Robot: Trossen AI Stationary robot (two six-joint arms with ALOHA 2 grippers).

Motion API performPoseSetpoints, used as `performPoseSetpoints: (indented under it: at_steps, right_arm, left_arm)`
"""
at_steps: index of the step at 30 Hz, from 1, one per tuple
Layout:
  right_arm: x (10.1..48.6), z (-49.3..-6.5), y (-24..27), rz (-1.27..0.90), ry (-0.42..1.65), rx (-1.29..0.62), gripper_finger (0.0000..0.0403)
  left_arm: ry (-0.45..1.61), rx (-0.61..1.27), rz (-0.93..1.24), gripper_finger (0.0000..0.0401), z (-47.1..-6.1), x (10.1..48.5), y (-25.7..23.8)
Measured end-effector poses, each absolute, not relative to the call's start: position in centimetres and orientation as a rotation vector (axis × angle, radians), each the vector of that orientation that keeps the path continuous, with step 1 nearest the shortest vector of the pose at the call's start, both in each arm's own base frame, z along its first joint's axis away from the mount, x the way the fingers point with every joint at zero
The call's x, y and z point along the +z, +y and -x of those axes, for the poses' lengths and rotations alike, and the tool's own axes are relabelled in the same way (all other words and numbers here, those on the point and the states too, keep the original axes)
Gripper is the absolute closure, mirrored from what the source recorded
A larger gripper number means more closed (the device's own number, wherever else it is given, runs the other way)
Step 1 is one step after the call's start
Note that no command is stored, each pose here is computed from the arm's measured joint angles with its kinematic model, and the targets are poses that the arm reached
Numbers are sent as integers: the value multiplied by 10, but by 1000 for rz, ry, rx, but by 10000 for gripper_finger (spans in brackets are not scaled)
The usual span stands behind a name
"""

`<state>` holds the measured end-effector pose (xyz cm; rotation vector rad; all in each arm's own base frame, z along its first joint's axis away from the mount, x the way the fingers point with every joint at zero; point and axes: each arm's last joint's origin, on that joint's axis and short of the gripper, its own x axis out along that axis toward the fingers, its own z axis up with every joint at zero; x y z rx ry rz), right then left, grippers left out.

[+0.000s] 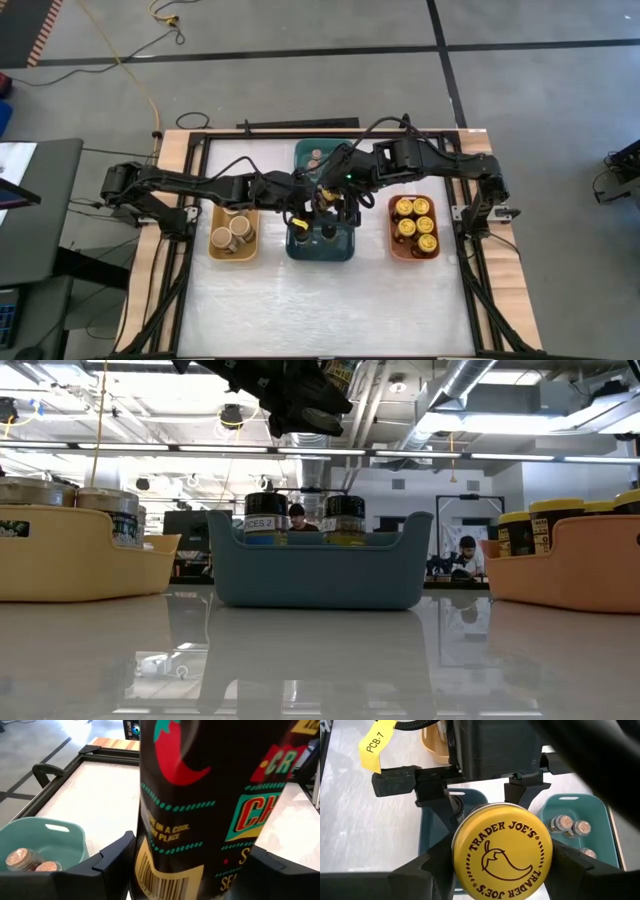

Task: Sort spices by type
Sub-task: Put the yellow seasoning into the orange bin

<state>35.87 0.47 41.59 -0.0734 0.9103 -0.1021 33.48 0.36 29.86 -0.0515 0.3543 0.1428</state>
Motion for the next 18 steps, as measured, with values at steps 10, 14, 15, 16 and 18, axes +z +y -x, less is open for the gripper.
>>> performPoseSetpoints:
  at_steps: [10,14,15,16,18]
  right_arm:
    - [413,-355,3,75,953,-107,148]
    - [411,-351,-2,41,999,-135,148]
    - [411,-351,-4,27,1003,-146,148]
    - [411,-351,-5,16,1006,-155,148]
    - [411,-346,-8,-3,1028,-173,148]
  left_arm:
    - [352,148,86,95,-335,299,4]
    - [348,147,78,95,-333,301,4]
    - [348,146,73,95,-332,302,4]
    - [347,146,67,95,-331,303,4]
    - [336,145,67,95,-328,307,4]
